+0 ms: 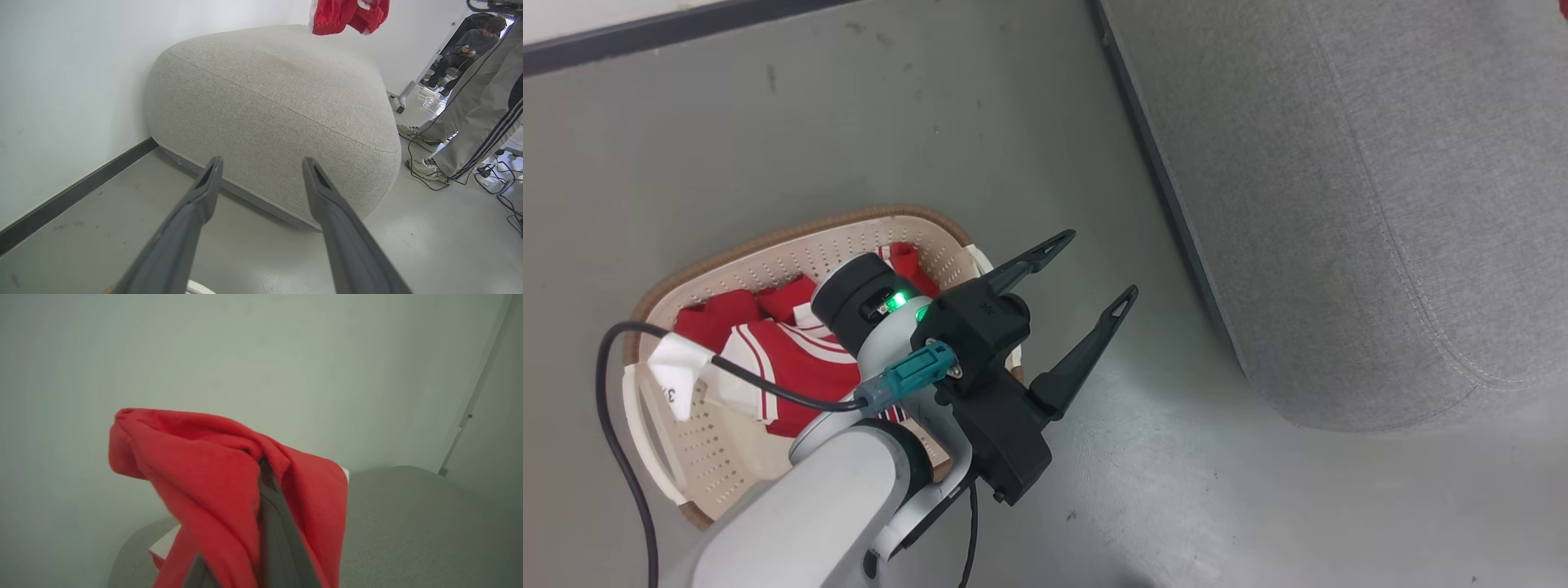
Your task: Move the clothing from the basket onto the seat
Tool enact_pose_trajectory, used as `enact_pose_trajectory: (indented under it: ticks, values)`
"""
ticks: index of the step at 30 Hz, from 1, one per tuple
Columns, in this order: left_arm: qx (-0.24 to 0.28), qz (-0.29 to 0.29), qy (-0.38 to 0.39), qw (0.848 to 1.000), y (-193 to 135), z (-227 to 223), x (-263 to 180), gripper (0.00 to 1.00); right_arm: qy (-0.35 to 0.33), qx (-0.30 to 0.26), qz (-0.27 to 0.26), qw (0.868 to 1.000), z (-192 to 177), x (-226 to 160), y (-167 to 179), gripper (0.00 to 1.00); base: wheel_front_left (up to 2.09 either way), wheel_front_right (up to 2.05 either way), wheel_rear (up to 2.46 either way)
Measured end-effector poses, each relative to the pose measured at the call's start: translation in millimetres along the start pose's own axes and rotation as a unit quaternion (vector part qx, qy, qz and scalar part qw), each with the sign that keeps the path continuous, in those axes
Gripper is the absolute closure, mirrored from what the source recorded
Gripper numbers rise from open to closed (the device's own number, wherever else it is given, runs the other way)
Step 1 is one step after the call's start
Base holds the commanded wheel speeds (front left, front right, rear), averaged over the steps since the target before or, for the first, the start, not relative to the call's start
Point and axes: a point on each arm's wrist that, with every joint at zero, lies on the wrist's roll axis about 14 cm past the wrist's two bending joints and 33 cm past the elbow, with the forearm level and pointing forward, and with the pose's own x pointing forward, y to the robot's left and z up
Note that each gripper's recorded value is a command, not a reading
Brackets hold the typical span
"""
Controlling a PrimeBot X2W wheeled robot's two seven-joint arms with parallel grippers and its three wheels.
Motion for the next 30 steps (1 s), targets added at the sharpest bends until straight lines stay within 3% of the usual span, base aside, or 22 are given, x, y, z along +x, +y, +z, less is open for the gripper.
enact_pose_trajectory:
  ticks: [19,30]
  values:
    - [-0.015,0.010,0.003,1.000,14.6,-11.1,0.0,0.00,0.092,-0.057,-0.083,0.991,-65.0,-12.0,-39.7,1.00,0.00,0.00,0.00]
    - [-0.019,0.024,0.010,0.999,25.4,-18.4,-5.8,0.00,0.175,-0.090,-0.087,0.977,-123.5,-29.2,-33.9,1.00,0.00,0.00,0.00]
